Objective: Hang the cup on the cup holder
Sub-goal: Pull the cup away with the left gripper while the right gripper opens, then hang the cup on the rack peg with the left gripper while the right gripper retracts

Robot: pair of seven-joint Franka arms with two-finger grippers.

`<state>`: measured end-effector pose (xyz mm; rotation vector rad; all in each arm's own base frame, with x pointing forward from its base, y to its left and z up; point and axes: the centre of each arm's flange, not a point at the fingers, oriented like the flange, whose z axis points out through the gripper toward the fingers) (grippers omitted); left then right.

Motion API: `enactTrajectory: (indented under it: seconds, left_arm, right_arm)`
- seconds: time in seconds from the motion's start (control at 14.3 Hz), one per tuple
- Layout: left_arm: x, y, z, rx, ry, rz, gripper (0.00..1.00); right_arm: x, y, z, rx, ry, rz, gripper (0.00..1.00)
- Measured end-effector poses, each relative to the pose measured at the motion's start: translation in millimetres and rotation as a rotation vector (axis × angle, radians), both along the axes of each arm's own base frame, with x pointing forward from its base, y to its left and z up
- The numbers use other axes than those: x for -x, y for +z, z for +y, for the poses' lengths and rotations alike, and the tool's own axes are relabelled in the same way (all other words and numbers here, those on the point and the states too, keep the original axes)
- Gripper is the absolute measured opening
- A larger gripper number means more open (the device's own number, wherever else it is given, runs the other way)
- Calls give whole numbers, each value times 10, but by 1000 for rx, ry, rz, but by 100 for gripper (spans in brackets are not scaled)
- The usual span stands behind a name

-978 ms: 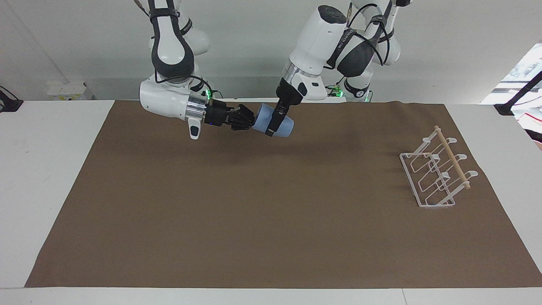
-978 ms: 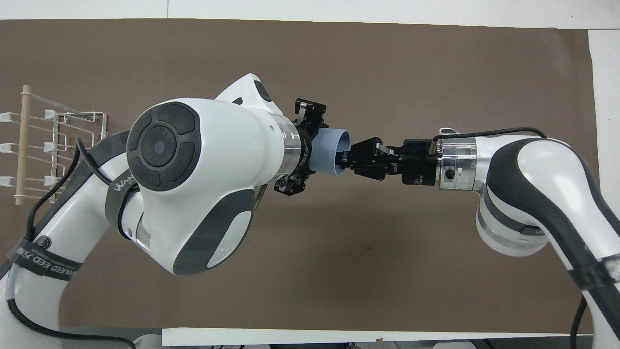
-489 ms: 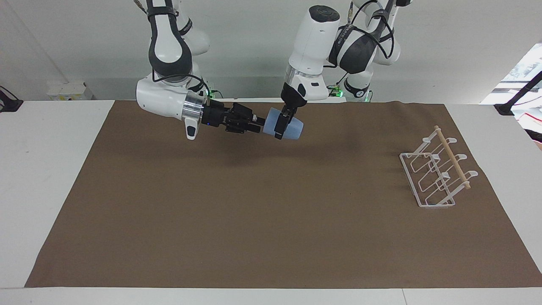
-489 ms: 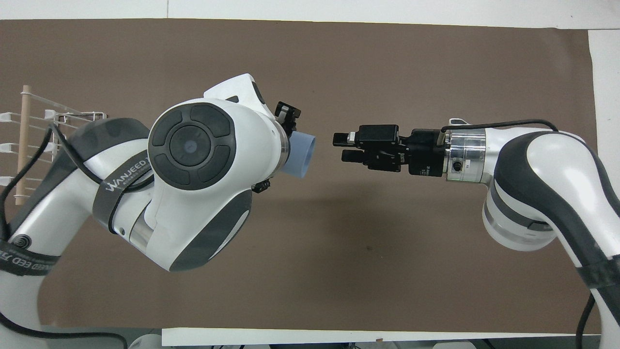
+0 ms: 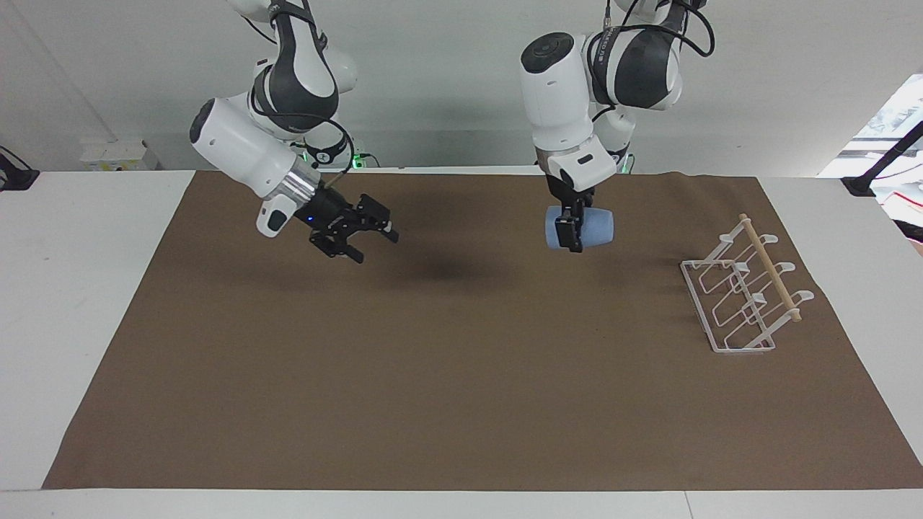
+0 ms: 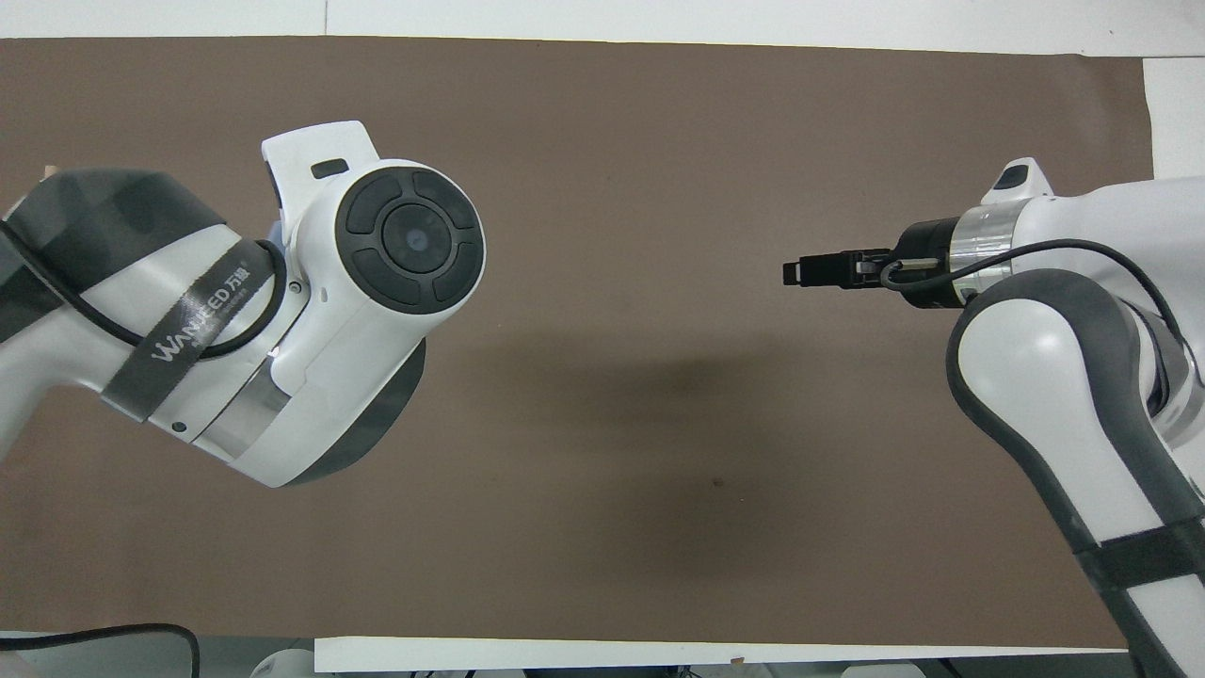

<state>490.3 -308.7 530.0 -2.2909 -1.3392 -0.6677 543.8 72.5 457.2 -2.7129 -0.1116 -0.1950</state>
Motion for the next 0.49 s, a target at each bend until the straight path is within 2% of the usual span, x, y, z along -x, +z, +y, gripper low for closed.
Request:
enactTrajectory:
  seconds: [0.21, 0.35, 0.42, 0.49]
  left_arm:
    - [-149, -308, 430, -296, 36, -82, 81]
    - [-299, -577, 757, -447, 52, -126, 81]
    - [-391, -691, 923, -524, 64, -154, 81]
    - [-493, -812, 1088, -597, 78, -180, 81]
  right_arm:
    - [-13, -28, -320, 61, -17, 10, 100]
    - [-27, 24, -435, 136, 9, -1, 100]
    - [-41, 154, -515, 186, 27, 2, 100]
    - [-42, 366, -642, 235, 32, 31, 100]
